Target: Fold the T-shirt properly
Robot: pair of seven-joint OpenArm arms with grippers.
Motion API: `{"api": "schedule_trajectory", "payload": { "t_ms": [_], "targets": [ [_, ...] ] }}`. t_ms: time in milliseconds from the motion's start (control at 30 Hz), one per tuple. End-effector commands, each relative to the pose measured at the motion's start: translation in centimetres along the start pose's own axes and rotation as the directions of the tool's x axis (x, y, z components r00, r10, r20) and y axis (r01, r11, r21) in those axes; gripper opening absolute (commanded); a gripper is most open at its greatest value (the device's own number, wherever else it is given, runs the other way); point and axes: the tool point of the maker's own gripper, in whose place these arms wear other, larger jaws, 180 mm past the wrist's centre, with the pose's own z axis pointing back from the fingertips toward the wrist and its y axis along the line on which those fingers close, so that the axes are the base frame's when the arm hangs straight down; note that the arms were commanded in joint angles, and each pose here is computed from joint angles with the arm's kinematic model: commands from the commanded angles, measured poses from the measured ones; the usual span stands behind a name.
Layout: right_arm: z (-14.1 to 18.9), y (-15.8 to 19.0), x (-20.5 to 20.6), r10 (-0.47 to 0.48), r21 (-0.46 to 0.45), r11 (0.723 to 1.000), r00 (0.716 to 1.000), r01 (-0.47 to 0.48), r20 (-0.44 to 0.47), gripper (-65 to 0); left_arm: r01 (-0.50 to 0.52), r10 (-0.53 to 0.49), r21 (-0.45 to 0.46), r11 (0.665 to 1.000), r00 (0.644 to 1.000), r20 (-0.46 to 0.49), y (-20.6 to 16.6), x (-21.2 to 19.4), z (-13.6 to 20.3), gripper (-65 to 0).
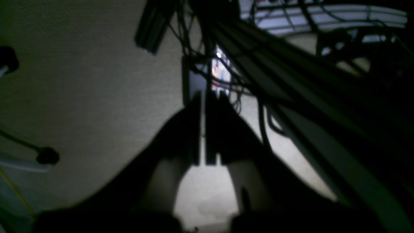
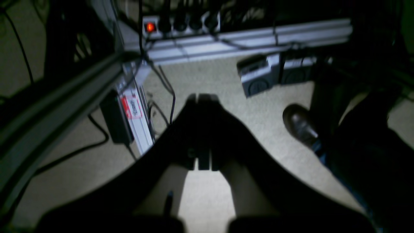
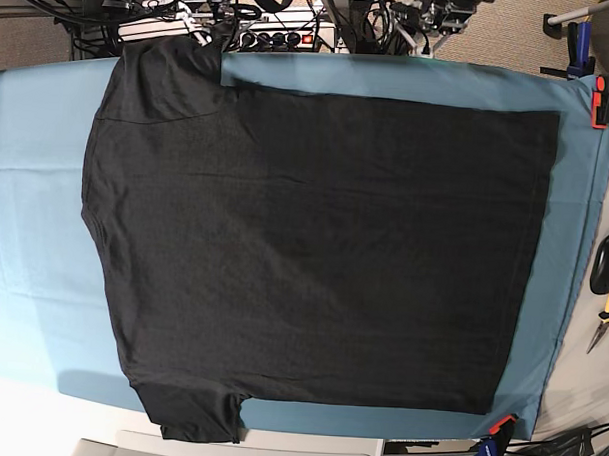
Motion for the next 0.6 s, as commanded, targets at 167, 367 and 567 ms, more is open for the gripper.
{"api": "schedule_trajectory", "payload": {
  "t_ms": [167,367,567],
  "targets": [
    [0.9,-3.4,0.9,-0.017,-0.055,0.998,0.994,0.022,0.107,-65.0,0.000,0.000,-0.001,1.000,1.000,-0.024,0.4,-3.8,0.6,-65.0],
    [2.0,-7.0,0.1,-0.006,-0.110,0.994,0.991,0.021,0.131,-65.0,0.016,-0.016,0.005,1.000,1.000,0.006,1.1,-6.2,2.0,-65.0],
    [3.2,-8.6,-4.0,0.024,-0.129,0.992,0.996,-0.012,0.087,-65.0,0.044,-0.045,0.014,0.999,0.998,0.048,2.0,-7.4,4.1,-65.0]
  ]
}}
